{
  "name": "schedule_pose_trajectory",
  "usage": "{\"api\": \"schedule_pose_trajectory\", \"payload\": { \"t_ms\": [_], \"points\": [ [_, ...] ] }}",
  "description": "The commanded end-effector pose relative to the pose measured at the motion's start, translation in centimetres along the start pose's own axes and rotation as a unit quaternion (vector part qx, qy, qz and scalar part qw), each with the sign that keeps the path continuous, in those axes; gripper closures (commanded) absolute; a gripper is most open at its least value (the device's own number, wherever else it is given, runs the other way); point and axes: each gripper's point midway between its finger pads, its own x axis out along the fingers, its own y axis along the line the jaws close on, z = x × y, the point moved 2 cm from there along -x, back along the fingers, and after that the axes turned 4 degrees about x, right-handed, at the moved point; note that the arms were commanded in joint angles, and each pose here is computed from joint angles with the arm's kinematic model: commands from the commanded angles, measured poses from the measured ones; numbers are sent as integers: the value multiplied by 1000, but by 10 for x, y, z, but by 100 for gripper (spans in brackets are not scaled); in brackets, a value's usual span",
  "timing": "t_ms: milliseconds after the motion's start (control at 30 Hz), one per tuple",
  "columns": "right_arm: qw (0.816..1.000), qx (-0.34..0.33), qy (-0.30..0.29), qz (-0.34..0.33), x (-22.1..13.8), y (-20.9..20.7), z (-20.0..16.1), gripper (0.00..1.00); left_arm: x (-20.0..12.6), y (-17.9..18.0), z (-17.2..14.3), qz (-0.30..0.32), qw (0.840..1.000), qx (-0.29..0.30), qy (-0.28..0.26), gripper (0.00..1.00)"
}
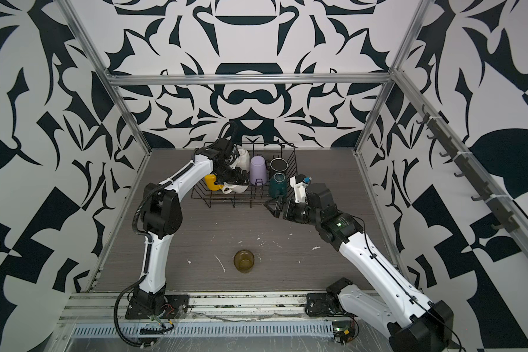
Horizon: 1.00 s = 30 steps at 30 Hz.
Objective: Load cups into a dish rack
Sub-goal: Place the cup upside down at the dish rack.
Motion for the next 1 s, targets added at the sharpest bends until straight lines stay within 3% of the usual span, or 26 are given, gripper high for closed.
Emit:
{"api": "schedule_pose_trajectory", "payload": {
  "t_ms": [0,200,867,900,967],
  "points": [
    [1000,-12,-12,17,-1,7,5,9,-3,-1,-1,3,1000,-9,13,78],
    [1000,-11,-13,17,-2,6,5,9,9,3,-7,8,999,-12,34,63],
    [1000,-12,-18,18,-5,6,5,9,19,13,-16,32,997,-23,68,42],
    [1000,-12,-17,18,-5,6,4,9,20,14,-16,34,997,-23,68,33],
    [1000,-11,-17,19,-5,6,4,9,19,15,-17,36,997,-21,69,32]
  ]
}}
